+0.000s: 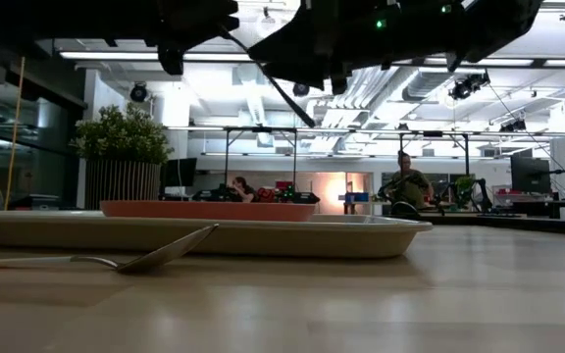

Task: Pick and place plate/cup/fork/spoon on tray
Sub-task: Put the blue fork on the left side of the gray tray

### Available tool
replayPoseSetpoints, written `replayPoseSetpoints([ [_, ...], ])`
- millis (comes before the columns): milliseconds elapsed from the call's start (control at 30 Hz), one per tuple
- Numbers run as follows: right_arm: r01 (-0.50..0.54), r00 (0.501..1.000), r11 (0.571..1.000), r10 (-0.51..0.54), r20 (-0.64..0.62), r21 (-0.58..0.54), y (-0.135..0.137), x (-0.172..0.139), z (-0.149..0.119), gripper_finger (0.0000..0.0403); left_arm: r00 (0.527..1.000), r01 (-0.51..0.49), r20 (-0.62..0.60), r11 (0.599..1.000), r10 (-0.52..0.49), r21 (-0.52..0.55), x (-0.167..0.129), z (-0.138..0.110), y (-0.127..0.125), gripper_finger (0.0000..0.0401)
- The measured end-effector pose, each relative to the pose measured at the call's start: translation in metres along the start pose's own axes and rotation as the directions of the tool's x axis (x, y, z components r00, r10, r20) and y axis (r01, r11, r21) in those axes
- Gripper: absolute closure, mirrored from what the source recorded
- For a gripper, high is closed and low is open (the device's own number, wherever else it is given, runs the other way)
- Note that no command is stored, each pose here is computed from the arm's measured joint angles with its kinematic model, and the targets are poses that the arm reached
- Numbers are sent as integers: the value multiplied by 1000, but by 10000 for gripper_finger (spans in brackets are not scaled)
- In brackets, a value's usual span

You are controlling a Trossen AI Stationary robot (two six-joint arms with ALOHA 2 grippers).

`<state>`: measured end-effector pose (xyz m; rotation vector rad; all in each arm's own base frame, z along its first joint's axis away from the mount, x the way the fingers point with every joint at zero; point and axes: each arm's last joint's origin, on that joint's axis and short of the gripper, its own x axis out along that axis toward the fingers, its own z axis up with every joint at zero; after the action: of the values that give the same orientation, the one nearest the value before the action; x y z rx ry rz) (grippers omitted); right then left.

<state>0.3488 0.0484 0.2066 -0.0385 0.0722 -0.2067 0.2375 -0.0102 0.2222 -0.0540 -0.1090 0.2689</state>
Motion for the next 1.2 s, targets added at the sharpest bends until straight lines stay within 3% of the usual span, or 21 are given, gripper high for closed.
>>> replayPoseSetpoints([
  [267,16,995,1000,-18,-98,-21,-7,-16,16,163,998,-2,-62,1000,1,-26,-15,13,5,330],
  [500,14,981,999,-21,-191,-38,-9,-21,12,163,993,-4,-120,997,-5,-72,-27,19,9,329],
  [667,-1,965,999,-10,-262,-41,-9,-23,5,162,982,77,-161,991,-93,-106,-34,21,9,328],
  [967,-182,943,983,177,-283,8,-4,-24,4,162,936,276,-188,952,-297,-130,-35,18,3,328],
  [1200,-411,878,908,417,-234,76,4,-25,8,162,906,386,-149,918,-396,-91,-25,13,-4,327],
])
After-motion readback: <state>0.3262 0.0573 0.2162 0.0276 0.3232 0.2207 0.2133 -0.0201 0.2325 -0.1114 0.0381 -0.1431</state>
